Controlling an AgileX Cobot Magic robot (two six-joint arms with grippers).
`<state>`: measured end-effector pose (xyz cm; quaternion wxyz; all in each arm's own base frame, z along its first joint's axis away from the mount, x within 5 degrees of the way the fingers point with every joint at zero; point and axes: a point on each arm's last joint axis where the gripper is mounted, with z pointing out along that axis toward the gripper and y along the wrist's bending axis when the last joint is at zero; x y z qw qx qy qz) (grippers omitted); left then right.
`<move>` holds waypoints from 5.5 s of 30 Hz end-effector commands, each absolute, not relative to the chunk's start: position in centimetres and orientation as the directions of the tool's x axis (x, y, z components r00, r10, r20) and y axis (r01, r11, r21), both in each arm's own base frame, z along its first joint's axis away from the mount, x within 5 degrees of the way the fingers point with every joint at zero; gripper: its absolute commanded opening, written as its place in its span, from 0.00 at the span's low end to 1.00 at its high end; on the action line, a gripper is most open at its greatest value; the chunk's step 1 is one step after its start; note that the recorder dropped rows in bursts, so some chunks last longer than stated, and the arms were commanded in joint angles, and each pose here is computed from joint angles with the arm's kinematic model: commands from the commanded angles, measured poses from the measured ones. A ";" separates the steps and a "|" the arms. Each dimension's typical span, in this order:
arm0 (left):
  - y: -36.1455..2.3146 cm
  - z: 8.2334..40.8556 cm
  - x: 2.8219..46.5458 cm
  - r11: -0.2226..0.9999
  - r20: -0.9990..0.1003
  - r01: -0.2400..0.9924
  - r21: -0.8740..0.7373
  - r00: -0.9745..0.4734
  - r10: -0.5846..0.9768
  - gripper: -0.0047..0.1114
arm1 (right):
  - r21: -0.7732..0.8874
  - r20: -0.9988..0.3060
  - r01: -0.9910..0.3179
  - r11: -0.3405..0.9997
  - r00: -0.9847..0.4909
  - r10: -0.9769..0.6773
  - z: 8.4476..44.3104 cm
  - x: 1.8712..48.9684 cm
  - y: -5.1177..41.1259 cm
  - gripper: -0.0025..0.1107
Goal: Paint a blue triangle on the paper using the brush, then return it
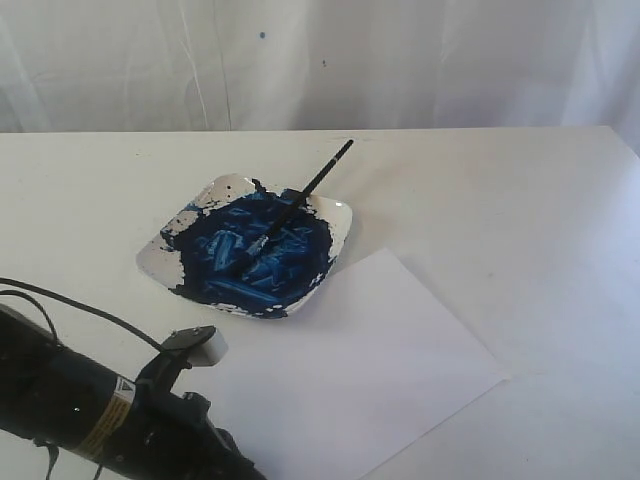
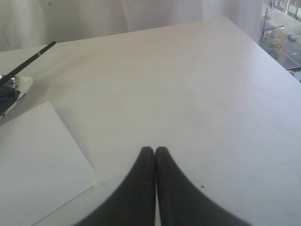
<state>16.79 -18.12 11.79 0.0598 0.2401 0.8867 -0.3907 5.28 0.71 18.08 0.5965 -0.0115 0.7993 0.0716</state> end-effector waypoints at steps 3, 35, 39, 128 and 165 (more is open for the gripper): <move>-17.9 11.5 16.8 0.601 -0.285 0.462 -0.652 -0.884 0.371 0.04 | 0.101 -0.960 -0.101 0.990 -0.271 0.070 18.1 5.3 0.7 0.02; -18.3 12.6 16.7 0.584 -0.341 0.494 -0.644 -0.869 0.359 0.04 | 0.101 -0.960 -0.101 0.990 -0.271 0.070 18.1 5.3 0.7 0.02; -18.9 12.8 16.0 0.584 -0.368 0.542 -0.604 -0.840 0.398 0.04 | 0.101 -0.960 -0.101 0.990 -0.271 0.070 18.1 5.3 0.7 0.02; -19.2 9.9 15.6 0.600 -0.200 0.441 -0.667 -0.882 0.427 0.04 | 0.101 -0.960 -0.101 0.990 -0.271 0.070 18.1 5.3 0.7 0.02; -18.1 11.7 16.3 0.529 -0.250 0.464 -0.711 -0.869 0.426 0.04 | 0.101 -0.960 -0.101 0.990 -0.271 0.070 18.1 5.3 0.7 0.02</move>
